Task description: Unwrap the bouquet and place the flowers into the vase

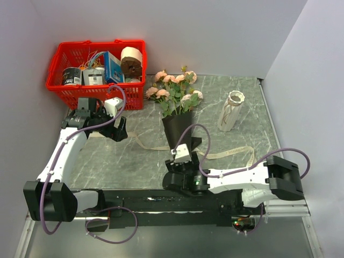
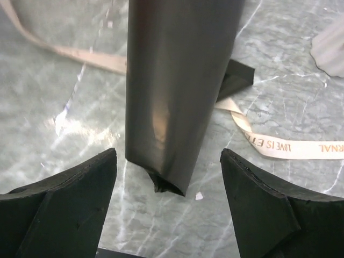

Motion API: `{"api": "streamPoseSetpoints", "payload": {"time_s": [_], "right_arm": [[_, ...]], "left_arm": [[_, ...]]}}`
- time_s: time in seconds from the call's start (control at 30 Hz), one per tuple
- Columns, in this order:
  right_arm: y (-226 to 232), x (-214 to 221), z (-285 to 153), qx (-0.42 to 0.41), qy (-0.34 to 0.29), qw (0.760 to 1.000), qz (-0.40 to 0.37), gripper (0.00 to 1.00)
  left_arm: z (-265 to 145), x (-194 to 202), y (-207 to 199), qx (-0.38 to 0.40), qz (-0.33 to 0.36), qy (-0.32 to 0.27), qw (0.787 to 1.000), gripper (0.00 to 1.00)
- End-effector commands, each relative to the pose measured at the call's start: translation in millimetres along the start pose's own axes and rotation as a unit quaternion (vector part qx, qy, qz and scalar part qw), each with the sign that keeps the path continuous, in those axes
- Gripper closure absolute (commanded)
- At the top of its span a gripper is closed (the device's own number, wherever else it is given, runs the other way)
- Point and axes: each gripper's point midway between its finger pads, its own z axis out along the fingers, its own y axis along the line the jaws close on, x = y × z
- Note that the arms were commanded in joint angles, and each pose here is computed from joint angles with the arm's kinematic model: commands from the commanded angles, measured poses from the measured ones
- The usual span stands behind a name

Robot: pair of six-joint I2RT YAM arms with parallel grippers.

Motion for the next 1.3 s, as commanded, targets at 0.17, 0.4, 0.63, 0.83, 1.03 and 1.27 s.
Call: {"api": "streamPoseSetpoints", "payload": {"time_s": [0.17, 0.4, 0.63, 0.83, 1.03, 1.27], "right_arm": [[-17, 7, -9, 0.022, 0.048, 0.998, -0.035, 0.14], [-37, 24, -19, 0.048, 0.092, 0.994, -0.033, 0.15], [-43, 36, -18, 0.051, 0.107, 0.991, -0.059, 0.15], [-37, 17, -2, 0.081, 0.078, 0.991, -0.073, 0.15], [-36, 11, 20, 0.077, 0.064, 0.992, -0.074, 0.16], [-22, 0, 31, 0.052, 0.037, 0.994, -0.092, 0.17]], "left_arm": [[-6, -9, -4, 0.006, 0.02, -0.018, 1.0, 0.04], [-6, -6, -6, 0.008, 0.018, -0.022, 1.0, 0.04], [-3, 3, -6, 0.006, 0.017, -0.02, 1.0, 0.04], [-1, 3, -4, 0.004, 0.019, -0.019, 1.0, 0.04], [0, 4, -4, 0.004, 0.02, -0.017, 1.0, 0.04], [2, 4, -3, 0.006, 0.02, -0.014, 1.0, 0.04]]}}
